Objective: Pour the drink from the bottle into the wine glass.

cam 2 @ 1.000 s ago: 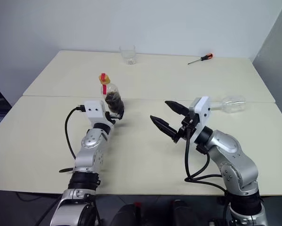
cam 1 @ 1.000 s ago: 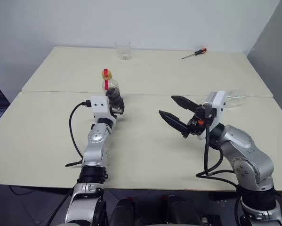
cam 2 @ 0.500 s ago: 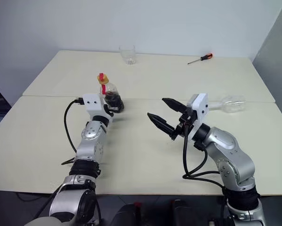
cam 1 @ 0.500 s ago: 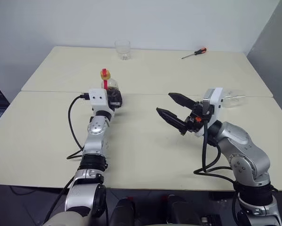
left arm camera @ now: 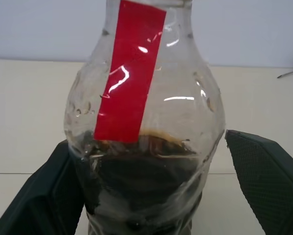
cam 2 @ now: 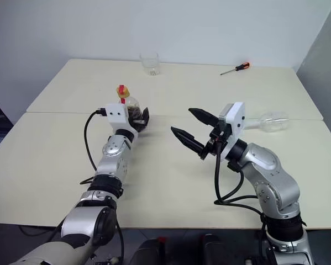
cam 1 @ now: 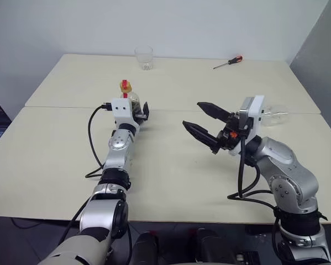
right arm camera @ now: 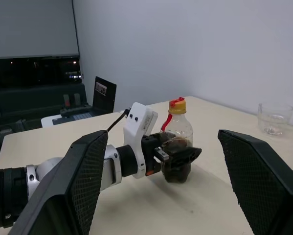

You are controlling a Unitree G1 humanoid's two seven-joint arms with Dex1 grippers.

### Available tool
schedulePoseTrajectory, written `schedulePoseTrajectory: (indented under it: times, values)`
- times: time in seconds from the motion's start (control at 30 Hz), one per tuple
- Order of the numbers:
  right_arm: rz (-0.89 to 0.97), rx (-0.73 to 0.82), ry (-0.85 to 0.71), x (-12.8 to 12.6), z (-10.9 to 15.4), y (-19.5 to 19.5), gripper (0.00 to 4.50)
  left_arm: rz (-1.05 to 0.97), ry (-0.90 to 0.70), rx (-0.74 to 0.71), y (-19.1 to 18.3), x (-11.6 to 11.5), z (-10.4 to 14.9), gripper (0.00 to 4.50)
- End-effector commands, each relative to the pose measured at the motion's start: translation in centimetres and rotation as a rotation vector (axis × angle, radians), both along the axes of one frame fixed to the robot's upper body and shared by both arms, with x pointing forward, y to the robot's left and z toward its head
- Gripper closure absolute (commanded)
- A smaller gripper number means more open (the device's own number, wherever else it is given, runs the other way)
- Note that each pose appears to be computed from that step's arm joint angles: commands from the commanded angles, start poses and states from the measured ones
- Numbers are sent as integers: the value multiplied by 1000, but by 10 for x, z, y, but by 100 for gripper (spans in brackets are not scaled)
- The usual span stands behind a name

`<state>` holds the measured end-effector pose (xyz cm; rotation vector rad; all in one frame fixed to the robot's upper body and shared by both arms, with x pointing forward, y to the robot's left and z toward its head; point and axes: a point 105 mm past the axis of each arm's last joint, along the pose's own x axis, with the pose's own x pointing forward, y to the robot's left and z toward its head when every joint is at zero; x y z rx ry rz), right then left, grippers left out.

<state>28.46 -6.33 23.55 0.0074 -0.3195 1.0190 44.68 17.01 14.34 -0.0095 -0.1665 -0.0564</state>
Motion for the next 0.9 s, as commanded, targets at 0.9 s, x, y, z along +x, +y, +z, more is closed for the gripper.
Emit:
schedulePoseTrajectory:
  times: [0.9]
  values:
    - [-10, 11, -64, -3, 15, -5, 64, -28, -77, 57, 9, 14, 28, 4]
